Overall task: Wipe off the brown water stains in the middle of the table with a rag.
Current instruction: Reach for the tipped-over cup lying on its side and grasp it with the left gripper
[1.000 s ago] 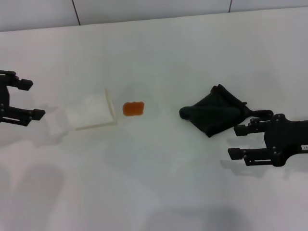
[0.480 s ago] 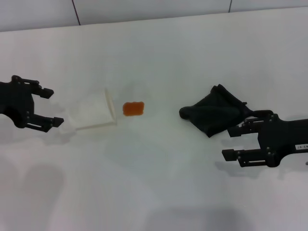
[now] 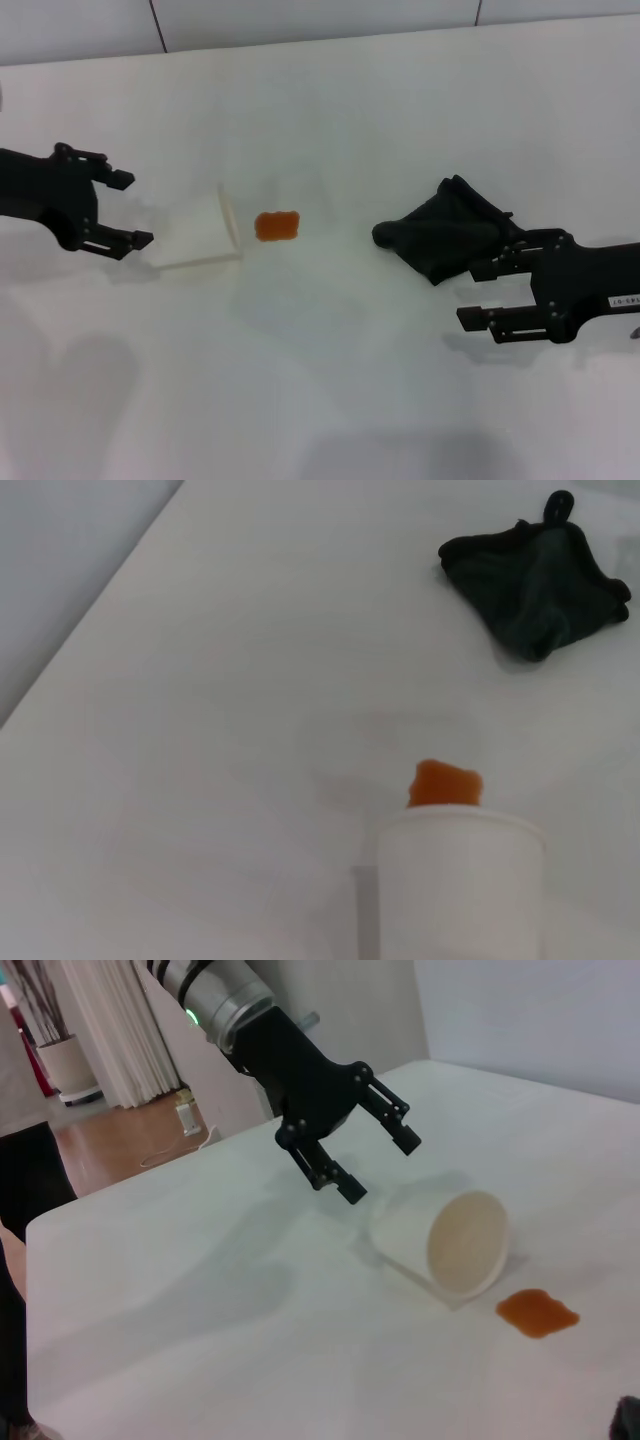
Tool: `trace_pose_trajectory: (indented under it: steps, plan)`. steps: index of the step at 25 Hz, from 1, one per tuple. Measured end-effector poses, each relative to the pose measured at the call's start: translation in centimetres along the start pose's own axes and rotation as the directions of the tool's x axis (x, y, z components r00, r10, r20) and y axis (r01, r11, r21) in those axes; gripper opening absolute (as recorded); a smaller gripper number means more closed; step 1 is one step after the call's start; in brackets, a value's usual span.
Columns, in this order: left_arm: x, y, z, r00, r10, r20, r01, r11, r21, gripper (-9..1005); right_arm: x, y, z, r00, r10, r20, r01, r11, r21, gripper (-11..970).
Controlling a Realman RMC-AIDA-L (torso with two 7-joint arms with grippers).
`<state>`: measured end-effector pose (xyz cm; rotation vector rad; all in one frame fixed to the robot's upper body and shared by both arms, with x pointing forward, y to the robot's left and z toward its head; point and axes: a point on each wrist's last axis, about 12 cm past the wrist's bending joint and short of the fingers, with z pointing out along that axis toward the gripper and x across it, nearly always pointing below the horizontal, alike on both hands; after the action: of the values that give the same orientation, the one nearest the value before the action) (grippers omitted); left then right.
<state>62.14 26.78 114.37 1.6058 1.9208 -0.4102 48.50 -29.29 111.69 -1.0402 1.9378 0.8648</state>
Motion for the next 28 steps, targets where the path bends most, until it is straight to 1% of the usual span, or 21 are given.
trace_pose_trajectory:
  steps: [5,10,21,28]
  plan:
    - [-0.6,0.3,1.0,0.999,0.040,-0.002,-0.040,0.999,-0.001,799,-0.1,-0.1,0.1,1.000,0.007,0.001,-0.007,1.000,0.001,635]
    - [-0.9,0.2,2.1,0.998,0.061,-0.011,-0.061,0.998,0.010,799,-0.3,0.0,0.3,1.000,0.003,-0.002,-0.003,1.000,-0.008,635]
    - [-1.1,-0.4,3.7,0.998,0.060,0.003,-0.060,0.997,0.040,797,-0.8,-0.1,0.4,1.000,-0.006,-0.001,0.006,1.000,-0.009,634]
    - [-1.0,-0.3,4.3,0.998,0.069,-0.009,-0.069,0.997,0.023,793,-1.3,-0.1,0.4,1.000,-0.008,0.000,0.008,1.000,-0.008,634]
